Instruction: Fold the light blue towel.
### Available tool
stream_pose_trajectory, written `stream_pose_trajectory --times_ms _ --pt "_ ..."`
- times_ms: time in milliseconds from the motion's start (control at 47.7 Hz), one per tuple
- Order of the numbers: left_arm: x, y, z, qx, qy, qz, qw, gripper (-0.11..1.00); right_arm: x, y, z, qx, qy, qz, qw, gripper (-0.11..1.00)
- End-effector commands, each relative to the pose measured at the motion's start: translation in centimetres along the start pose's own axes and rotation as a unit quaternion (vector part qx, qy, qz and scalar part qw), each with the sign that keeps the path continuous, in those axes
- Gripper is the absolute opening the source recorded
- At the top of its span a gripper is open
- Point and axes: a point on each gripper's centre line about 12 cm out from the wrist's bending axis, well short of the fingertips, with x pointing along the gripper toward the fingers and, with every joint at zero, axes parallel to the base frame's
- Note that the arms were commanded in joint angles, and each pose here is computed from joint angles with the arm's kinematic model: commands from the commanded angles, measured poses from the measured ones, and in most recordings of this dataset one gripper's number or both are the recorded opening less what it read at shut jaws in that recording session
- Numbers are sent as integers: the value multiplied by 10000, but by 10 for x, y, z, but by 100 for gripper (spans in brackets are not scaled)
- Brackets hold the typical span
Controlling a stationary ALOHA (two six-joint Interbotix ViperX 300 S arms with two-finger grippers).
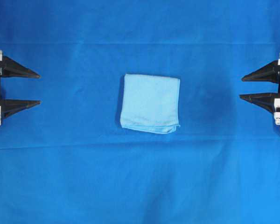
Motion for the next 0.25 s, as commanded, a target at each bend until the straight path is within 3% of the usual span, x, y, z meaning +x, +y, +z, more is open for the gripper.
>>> stream_pose_trajectory --times_ms 0,231 --pt "1 1 5 -13 -39 22 10000 78 1 2 5 9 -42 30 10000 61" --pt "1 1 4 -13 -24 22 10000 78 1 2 4 8 -41 33 10000 61"
